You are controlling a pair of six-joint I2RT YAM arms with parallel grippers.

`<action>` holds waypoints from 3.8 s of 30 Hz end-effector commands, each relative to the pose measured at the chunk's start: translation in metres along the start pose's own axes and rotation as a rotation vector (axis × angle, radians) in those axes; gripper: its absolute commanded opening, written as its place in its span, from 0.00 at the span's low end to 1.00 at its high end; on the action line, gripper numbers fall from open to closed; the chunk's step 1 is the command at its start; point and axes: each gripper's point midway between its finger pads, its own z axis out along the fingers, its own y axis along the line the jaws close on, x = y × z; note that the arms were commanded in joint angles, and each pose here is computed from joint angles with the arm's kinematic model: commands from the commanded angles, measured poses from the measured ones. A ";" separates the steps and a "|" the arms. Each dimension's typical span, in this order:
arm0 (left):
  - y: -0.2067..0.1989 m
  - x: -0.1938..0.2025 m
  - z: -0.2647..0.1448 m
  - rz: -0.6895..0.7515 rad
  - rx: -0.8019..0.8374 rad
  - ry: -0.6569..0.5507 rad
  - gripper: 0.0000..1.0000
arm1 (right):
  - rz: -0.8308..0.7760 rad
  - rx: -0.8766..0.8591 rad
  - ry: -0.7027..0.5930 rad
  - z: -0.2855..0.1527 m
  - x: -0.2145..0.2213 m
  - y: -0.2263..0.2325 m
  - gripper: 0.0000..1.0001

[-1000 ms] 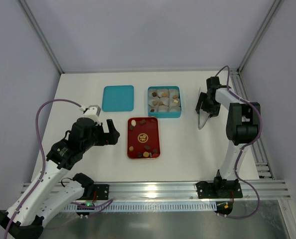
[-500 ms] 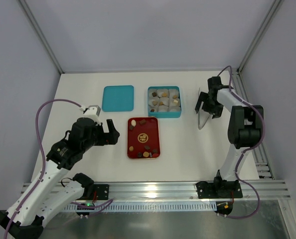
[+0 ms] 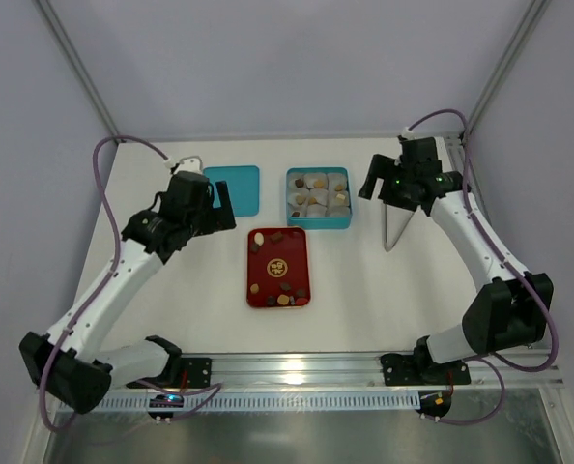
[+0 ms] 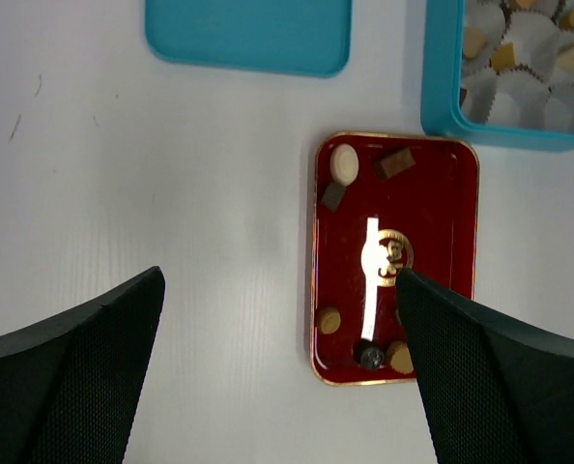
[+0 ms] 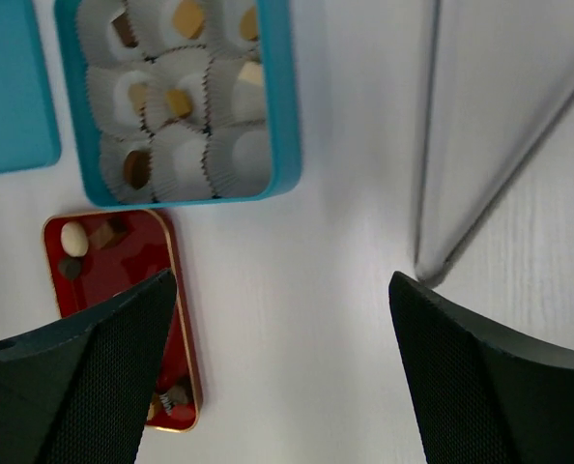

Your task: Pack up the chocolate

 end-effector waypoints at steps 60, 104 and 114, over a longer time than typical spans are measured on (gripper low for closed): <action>0.111 -0.008 0.327 -0.309 -0.008 0.405 0.00 | -0.270 -0.626 0.146 0.167 0.044 0.311 0.89; 0.095 -0.041 0.235 -0.599 0.389 0.395 0.00 | -0.226 -0.621 0.146 0.197 0.050 0.319 0.89; 0.090 -0.049 0.222 -0.589 0.409 0.373 0.00 | -0.192 -0.654 0.170 0.192 0.054 0.324 0.89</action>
